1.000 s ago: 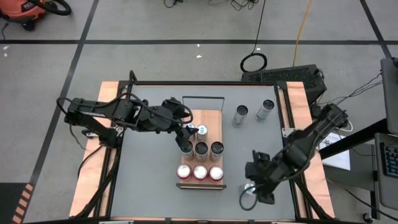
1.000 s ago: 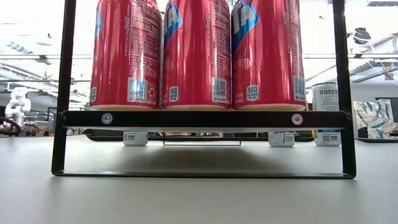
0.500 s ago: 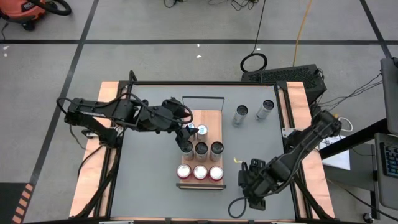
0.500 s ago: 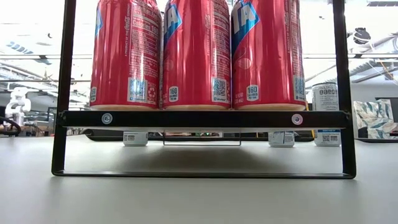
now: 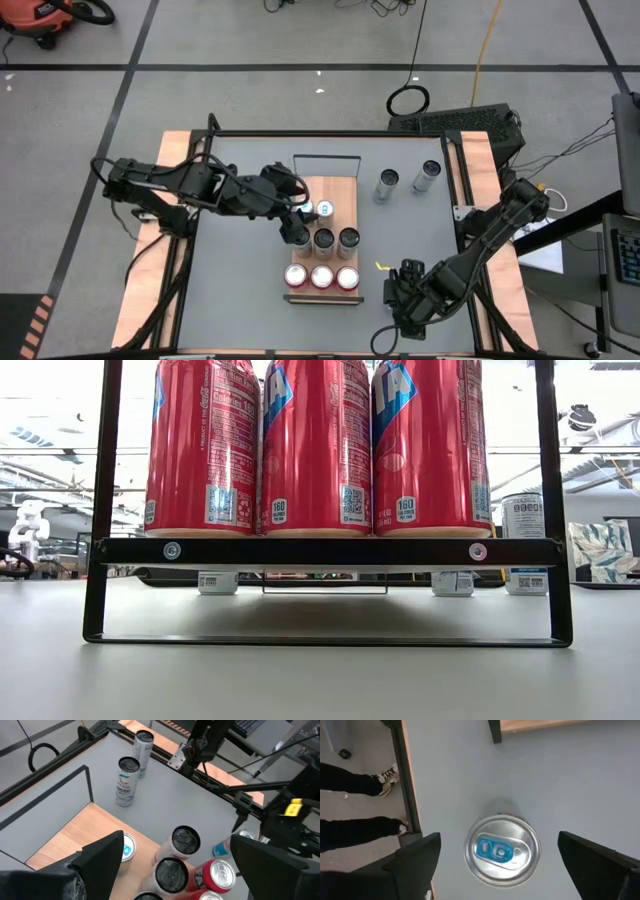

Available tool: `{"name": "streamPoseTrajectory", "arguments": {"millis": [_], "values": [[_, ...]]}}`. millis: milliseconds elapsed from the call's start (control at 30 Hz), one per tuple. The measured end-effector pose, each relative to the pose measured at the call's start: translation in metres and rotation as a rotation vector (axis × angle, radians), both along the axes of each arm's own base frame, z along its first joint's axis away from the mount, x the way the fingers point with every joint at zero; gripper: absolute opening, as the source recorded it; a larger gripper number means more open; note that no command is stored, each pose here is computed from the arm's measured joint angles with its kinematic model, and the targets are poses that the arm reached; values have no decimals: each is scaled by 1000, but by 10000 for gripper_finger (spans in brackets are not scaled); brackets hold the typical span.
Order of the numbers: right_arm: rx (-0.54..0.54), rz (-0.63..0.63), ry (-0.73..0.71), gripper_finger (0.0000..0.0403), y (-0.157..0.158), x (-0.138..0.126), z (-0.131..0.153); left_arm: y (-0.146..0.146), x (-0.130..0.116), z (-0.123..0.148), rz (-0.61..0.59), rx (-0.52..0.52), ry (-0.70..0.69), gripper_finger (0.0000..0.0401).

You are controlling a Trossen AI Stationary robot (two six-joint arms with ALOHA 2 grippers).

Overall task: Sort soda cans
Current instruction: Put the blue soda can on the shelf and align it with the other blue soda cans

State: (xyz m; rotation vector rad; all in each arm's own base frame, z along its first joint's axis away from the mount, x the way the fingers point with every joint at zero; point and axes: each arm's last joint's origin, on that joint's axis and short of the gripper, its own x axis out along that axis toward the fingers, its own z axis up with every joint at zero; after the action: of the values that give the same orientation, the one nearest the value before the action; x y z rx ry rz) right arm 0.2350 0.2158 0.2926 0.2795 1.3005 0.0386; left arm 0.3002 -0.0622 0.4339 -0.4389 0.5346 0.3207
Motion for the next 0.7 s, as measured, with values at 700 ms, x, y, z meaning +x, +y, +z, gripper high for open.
{"name": "streamPoseTrajectory", "arguments": {"millis": [700], "values": [[21,66,22,289,1,-1,-29,-8,-2,0,23,-19,-9,368]]}}
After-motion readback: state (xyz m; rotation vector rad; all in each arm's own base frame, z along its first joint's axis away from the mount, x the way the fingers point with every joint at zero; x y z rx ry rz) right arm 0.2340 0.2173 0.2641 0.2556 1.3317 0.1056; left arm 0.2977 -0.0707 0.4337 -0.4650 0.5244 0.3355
